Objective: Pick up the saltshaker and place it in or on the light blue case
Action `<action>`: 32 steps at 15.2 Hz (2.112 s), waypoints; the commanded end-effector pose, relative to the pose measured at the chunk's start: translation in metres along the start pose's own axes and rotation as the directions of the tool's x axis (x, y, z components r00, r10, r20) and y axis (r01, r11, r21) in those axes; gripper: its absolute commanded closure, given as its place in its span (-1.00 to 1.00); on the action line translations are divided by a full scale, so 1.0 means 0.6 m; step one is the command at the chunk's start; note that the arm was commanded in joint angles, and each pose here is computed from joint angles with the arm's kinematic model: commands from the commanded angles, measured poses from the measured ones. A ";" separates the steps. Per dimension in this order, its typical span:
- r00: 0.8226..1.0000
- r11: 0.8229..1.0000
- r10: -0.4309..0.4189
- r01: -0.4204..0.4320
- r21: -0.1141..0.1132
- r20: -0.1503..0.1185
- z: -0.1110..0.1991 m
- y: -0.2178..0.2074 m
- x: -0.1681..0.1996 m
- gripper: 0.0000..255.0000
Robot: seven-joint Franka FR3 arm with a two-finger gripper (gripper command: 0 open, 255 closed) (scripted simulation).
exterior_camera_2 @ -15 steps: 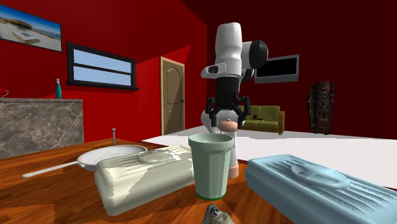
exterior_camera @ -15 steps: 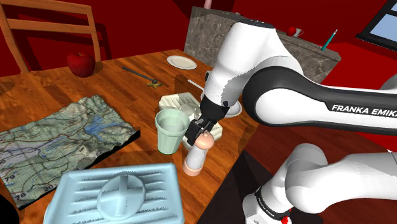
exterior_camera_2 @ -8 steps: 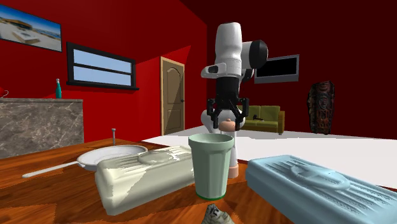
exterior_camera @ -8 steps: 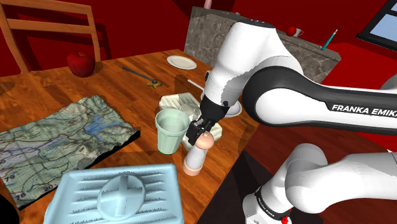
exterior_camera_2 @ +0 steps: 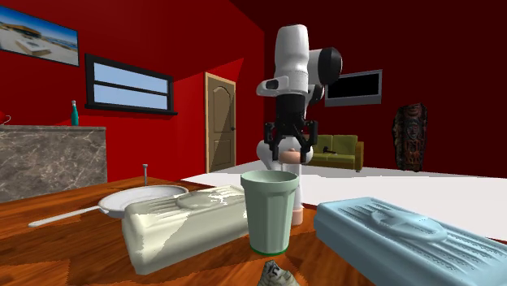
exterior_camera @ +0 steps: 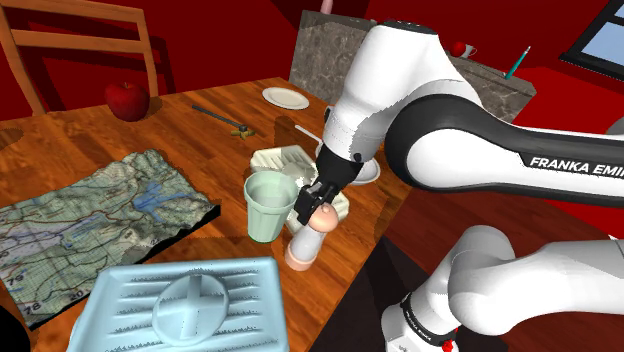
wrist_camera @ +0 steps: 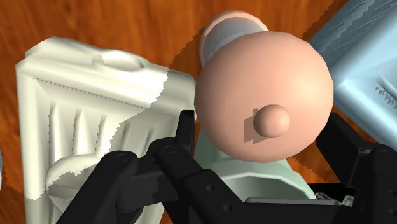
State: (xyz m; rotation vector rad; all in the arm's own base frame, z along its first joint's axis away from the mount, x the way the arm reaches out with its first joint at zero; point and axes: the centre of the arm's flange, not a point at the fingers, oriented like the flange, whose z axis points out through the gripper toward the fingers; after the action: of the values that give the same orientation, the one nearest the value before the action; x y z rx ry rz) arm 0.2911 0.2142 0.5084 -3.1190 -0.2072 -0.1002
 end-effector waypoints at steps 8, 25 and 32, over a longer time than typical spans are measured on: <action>1.000 1.000 0.000 0.000 0.000 0.000 -0.079 -0.002 0.005 1.00; 1.000 1.000 0.000 0.000 0.000 0.000 -0.229 -0.004 0.015 1.00; 1.000 1.000 0.000 0.000 0.000 0.000 -0.279 -0.045 0.027 1.00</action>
State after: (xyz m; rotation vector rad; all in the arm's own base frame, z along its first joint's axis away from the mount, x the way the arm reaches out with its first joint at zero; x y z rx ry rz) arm 0.2940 0.2298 0.6733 -3.1194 -0.2079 -0.1002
